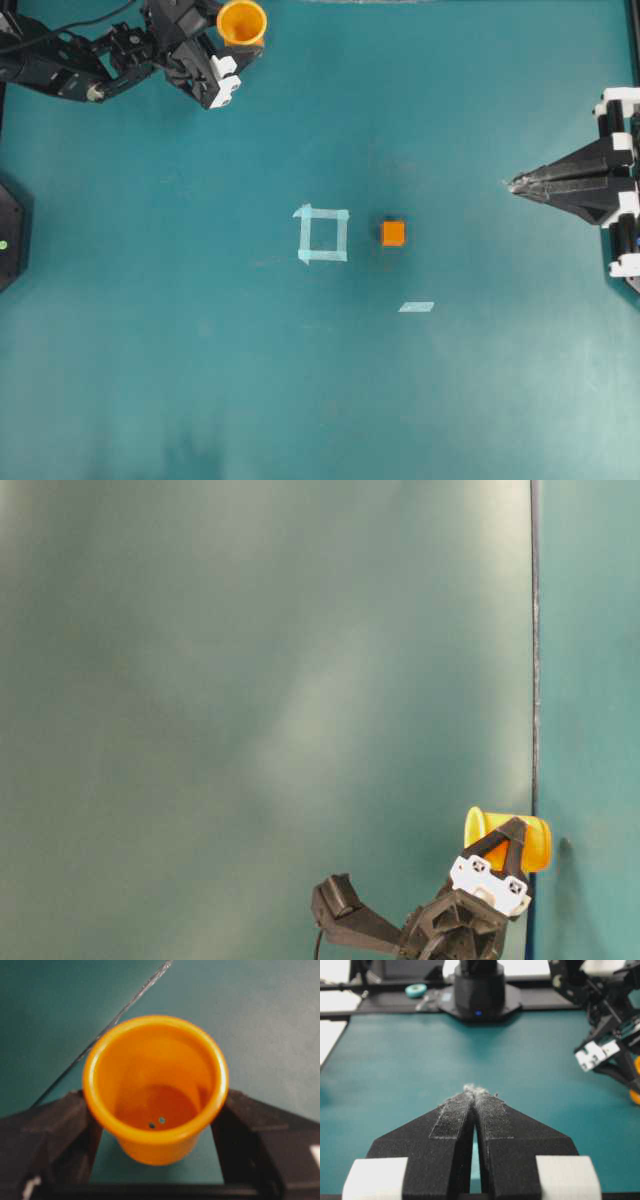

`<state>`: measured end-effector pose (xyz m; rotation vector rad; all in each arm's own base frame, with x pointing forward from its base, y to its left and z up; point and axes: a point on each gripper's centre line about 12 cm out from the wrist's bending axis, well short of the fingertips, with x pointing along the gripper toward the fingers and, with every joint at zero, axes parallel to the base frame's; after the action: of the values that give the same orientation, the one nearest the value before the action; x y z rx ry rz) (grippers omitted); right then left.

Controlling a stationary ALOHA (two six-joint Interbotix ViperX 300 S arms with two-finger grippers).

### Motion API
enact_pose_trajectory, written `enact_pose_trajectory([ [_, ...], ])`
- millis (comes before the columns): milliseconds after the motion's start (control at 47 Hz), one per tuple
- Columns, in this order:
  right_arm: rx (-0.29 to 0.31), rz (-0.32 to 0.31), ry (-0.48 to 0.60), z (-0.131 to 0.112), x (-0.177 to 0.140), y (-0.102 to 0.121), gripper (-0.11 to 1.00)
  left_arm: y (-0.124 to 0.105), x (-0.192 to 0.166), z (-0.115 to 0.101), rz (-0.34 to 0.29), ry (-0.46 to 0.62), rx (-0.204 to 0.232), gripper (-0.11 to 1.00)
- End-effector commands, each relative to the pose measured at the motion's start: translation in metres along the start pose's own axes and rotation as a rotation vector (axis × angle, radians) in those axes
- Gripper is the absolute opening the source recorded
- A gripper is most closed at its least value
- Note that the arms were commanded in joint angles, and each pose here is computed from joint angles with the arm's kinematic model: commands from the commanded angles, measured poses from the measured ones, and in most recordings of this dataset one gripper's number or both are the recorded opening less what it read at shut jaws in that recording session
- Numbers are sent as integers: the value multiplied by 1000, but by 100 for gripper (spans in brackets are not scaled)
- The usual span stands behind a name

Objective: Move the cup backward with left arm.

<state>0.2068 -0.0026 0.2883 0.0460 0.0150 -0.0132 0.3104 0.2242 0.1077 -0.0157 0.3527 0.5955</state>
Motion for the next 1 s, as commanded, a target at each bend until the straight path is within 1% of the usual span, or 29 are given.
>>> enact_pose_trajectory([
  [0, 6, -2, -25, 11, 3, 0, 0, 2, 2, 12, 6, -41, -1, 64],
  [978, 5, -10, -16, 8, 4, -2, 0, 5, 2, 12, 13, -39, -3, 64],
])
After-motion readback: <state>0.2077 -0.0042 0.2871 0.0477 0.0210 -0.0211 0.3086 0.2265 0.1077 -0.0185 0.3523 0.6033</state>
